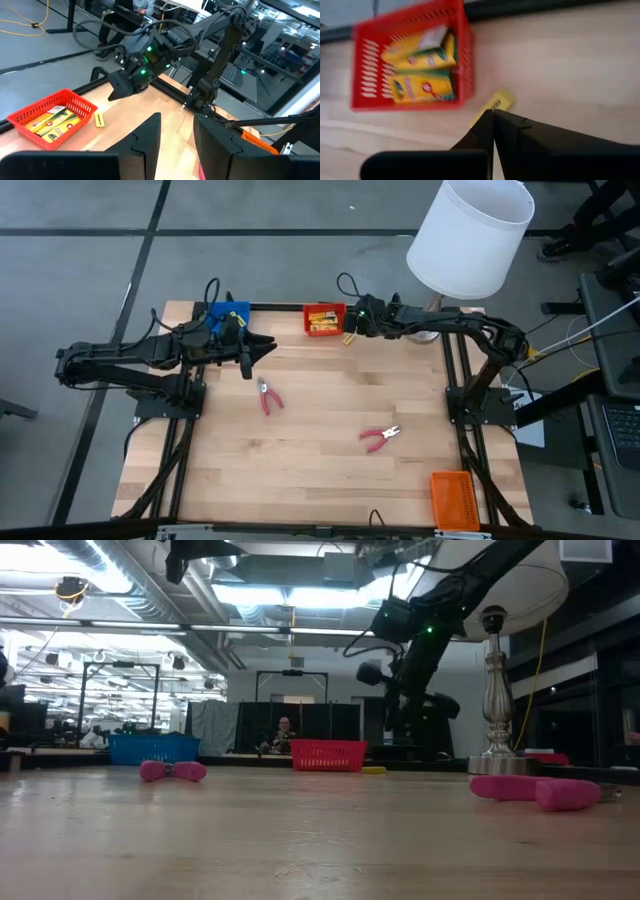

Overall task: Pick & Place School Supplies
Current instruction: Put the yellow eraser into the blue bin

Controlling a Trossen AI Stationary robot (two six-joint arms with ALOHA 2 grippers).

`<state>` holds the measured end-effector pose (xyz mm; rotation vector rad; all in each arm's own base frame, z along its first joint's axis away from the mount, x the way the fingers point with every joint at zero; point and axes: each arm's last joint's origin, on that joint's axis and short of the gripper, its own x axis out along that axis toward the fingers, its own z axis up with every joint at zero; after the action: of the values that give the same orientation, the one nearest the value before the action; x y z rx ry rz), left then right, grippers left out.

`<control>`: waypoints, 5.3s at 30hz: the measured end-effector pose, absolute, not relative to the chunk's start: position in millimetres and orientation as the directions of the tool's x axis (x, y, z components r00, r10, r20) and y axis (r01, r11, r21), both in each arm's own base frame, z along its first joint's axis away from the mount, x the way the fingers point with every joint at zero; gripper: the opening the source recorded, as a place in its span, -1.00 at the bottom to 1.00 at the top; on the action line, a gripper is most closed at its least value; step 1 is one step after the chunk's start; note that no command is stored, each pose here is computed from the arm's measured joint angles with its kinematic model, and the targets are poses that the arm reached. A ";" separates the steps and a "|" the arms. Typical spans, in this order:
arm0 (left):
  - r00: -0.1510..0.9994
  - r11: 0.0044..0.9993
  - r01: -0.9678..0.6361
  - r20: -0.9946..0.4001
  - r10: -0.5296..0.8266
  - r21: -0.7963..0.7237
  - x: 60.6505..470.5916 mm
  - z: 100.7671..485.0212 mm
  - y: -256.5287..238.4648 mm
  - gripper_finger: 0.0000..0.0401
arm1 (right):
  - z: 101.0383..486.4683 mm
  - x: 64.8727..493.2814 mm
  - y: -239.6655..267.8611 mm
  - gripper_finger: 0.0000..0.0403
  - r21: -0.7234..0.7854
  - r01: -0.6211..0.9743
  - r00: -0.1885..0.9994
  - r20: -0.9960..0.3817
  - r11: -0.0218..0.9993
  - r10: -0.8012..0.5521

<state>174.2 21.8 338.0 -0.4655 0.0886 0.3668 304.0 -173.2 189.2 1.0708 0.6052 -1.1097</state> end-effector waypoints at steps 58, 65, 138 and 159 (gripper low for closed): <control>0.954 0.814 -0.300 -0.172 0.246 -0.497 175.3 337.5 8.2 -0.51 | 121.1 322.7 -197.5 -0.99 0.407 0.909 0.416 -0.868 0.091 -0.270; 0.962 0.823 -0.272 -0.171 0.214 -0.498 175.4 337.5 1.7 -0.51 | 120.4 332.1 -177.6 -0.99 0.403 0.908 0.419 -0.879 0.114 -0.230; 0.908 0.784 -0.414 -0.271 0.319 -0.463 151.5 328.9 -18.3 -0.27 | 233.0 392.5 -69.4 0.05 0.365 0.928 0.367 -0.869 0.071 -0.332; 0.915 0.784 -0.400 -0.258 0.310 -0.475 147.8 331.2 -17.7 -0.29 | 230.7 421.6 -83.2 -0.04 0.575 0.818 0.571 -0.817 -0.024 -0.085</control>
<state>147.8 -17.7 331.2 -0.5491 0.1695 0.3851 421.6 -83.2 230.7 1.4184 0.6760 -0.8157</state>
